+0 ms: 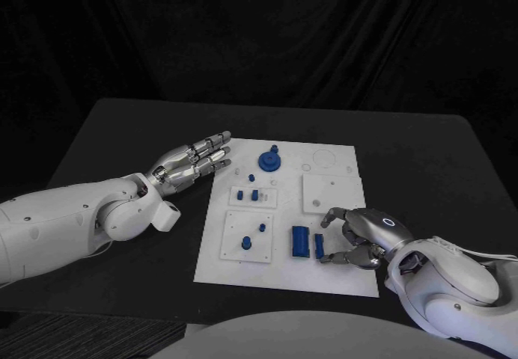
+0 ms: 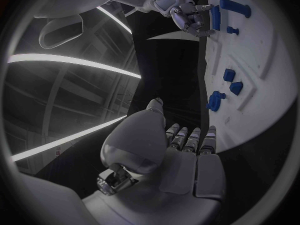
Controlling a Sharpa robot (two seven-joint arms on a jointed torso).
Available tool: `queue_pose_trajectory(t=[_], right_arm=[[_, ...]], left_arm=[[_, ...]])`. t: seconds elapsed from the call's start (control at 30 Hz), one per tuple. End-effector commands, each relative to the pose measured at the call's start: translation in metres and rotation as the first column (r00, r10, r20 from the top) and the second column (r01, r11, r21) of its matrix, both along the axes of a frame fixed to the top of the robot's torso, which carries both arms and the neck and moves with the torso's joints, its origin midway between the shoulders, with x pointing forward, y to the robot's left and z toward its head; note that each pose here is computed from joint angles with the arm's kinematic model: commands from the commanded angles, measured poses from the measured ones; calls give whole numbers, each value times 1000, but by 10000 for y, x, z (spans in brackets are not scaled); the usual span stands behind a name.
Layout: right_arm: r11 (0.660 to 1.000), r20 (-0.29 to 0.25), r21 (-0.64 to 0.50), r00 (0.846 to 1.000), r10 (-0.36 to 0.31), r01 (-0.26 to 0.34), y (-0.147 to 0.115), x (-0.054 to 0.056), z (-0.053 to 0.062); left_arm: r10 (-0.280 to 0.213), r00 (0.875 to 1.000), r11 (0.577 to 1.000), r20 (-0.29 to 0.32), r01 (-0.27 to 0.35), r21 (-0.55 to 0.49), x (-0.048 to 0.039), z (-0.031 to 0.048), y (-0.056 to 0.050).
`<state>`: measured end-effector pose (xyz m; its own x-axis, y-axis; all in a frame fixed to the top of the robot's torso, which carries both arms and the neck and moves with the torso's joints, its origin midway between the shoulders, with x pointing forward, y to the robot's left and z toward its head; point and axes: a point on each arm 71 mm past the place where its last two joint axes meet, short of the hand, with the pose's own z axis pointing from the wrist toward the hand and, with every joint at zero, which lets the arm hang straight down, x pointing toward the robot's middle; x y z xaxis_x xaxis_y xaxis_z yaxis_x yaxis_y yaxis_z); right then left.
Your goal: Assemble the parts on the task board
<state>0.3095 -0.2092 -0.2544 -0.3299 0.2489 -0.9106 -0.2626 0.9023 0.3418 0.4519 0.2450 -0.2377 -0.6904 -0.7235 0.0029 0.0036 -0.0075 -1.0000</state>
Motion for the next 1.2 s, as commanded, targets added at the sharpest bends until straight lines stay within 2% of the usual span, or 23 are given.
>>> queue_pose_trajectory(t=[0.03, 0.43, 0.57, 0.73, 0.87, 0.97, 1.2], right_arm=[[1000, -7, -10, 1000, -4, 4, -1, 1, -14], [999, 15, 23, 1000, 21, -22, 4, -45, 44], [999, 34, 40, 999, 31, -32, -34, -83, 139], [997, 46, 67, 999, 22, -25, -77, -35, 291], [995, 21, 102, 1000, 12, -14, -84, -1, 380], [993, -11, 122, 1000, 11, -10, -75, 11, 397], [996, -93, 94, 996, 15, -7, -75, 64, 323]], left_arm=[[-8, 1000, 1000, 5, 8, -13, -10, 6, -17], [-8, 1000, 1000, 5, 8, -13, -12, 6, -13], [-6, 1000, 1000, 5, 6, -12, -12, 6, -11], [-6, 1000, 1000, 5, 6, -11, -8, 4, -12], [-6, 1000, 1000, 6, 6, -11, -5, 3, -18], [-6, 1000, 1000, 6, 6, -11, -6, 3, -21], [-4, 1000, 1000, 6, 5, -11, -8, 4, -17]])
